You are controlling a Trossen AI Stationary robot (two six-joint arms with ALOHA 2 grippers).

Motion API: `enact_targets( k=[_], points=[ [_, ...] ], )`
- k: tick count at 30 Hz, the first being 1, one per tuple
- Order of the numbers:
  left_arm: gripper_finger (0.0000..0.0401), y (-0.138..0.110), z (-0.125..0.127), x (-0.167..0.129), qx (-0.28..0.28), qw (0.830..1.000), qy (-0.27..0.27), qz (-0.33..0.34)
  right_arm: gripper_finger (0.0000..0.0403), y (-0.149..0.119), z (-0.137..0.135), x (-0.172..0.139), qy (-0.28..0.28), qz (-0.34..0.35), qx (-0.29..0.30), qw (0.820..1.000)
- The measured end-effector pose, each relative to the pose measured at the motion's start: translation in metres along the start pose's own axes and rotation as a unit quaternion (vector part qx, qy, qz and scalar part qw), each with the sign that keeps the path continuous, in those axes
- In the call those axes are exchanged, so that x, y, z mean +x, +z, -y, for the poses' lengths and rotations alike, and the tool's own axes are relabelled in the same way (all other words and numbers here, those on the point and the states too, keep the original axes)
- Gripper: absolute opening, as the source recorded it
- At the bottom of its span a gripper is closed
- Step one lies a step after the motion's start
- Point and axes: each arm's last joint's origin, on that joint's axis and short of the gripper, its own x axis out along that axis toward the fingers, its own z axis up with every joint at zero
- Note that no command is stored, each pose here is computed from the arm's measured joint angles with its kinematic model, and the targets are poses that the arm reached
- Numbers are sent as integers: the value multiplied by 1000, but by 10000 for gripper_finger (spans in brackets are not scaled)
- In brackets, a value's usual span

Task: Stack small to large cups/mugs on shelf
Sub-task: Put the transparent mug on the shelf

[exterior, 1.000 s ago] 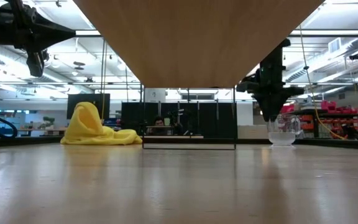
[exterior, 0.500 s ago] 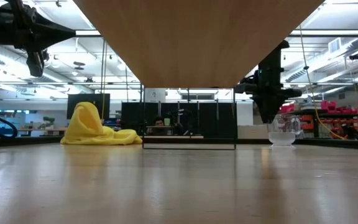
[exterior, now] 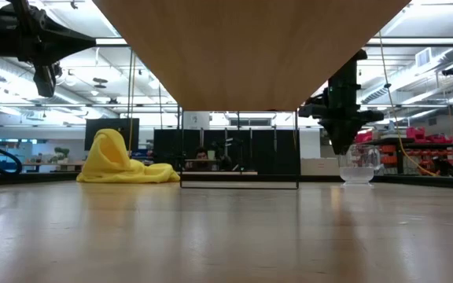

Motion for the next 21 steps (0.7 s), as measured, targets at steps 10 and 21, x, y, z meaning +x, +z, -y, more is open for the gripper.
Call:
enact_targets(
  k=[10, 21],
  points=[
    [18, 0, 0, 0, -5, 1000, 0, 0, 12, 0, 0, 0, -1, 1, -1, 1000],
    [19, 0, 0, 0, -6, 1000, 0, 0, 6, -4, 1, -12, -22, -33, -16, 999]
  ],
)
